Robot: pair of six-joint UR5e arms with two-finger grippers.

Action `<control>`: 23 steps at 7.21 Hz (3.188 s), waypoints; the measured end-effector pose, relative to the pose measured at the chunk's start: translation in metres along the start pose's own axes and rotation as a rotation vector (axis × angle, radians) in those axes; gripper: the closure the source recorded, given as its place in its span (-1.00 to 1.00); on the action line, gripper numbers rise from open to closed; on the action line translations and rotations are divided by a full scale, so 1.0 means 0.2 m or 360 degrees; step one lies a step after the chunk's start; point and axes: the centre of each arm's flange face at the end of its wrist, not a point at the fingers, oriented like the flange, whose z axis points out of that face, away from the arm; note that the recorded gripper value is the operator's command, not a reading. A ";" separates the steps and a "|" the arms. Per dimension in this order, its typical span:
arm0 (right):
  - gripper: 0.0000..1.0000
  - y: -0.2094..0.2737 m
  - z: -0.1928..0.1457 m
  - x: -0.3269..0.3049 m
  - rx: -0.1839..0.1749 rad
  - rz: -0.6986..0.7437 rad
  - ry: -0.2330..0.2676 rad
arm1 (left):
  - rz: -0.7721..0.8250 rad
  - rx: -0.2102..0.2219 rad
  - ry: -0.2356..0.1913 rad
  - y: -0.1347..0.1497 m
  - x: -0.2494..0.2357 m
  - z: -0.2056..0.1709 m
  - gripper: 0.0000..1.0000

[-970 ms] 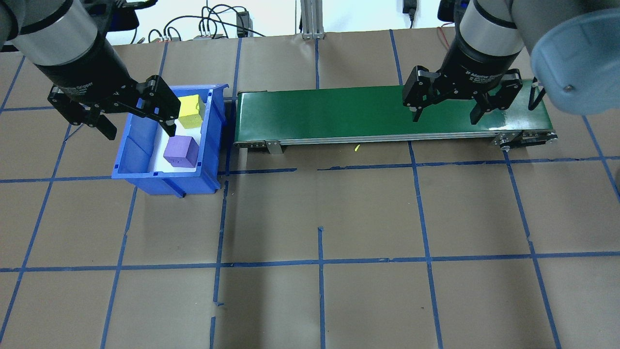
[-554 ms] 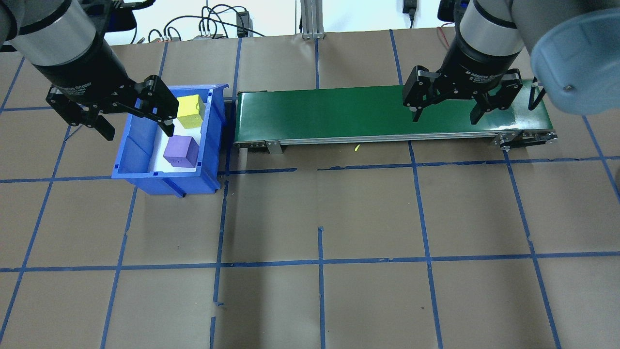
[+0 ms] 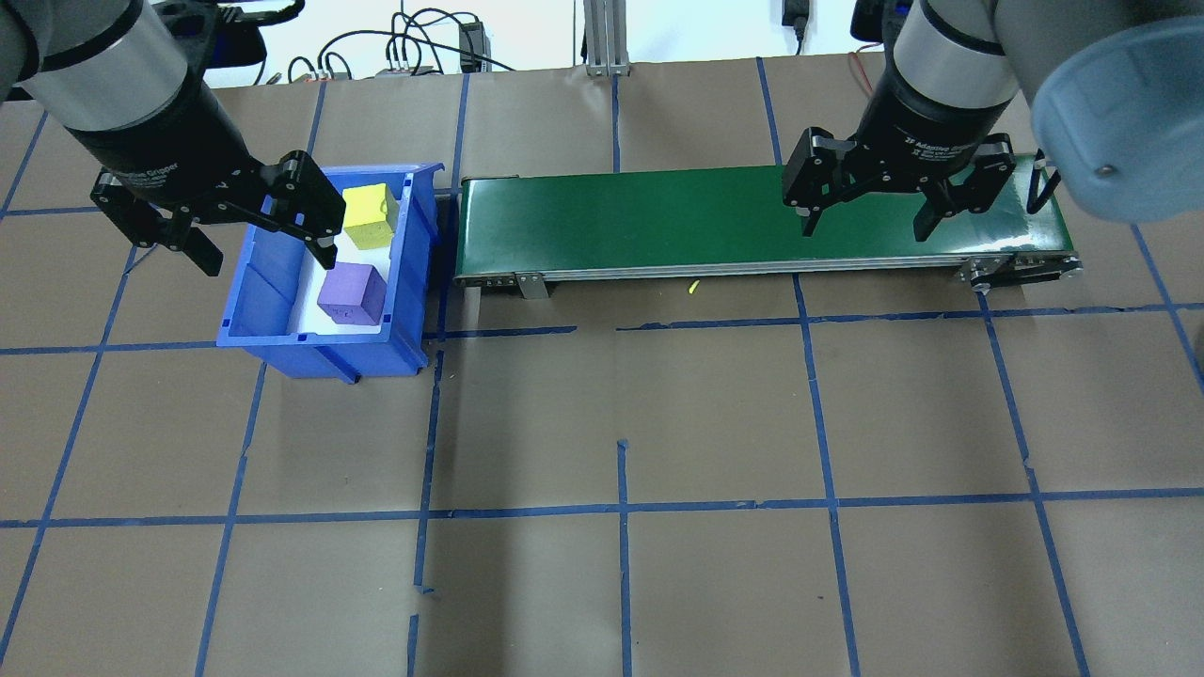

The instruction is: Move block left to right into plate

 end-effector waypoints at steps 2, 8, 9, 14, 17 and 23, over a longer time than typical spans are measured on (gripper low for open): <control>-1.00 0.00 0.00 0.00 0.0000 -0.0001 0.0000 | -0.0014 0.0005 0.0010 -0.16 -0.04 0.09 -1.00; -1.00 0.00 0.00 0.00 0.0000 0.0000 0.0000 | 0.0100 0.0028 0.0023 -0.84 -0.47 0.77 -1.00; -1.00 0.00 0.00 0.00 0.0000 0.0001 0.0000 | 0.0099 0.0018 0.0030 -0.88 -0.48 0.91 -1.00; -1.00 0.00 0.00 0.00 0.0000 -0.0001 0.0000 | 0.0099 -0.0078 0.0142 -0.84 -0.44 1.31 -0.77; -1.00 0.00 0.00 0.00 0.0000 -0.0001 0.0000 | 0.0104 -0.0101 0.0148 -0.84 -0.44 1.35 0.56; -1.00 0.00 0.00 0.00 0.0000 -0.0001 0.0000 | 0.0023 0.0043 0.0028 -0.80 -0.42 0.75 0.75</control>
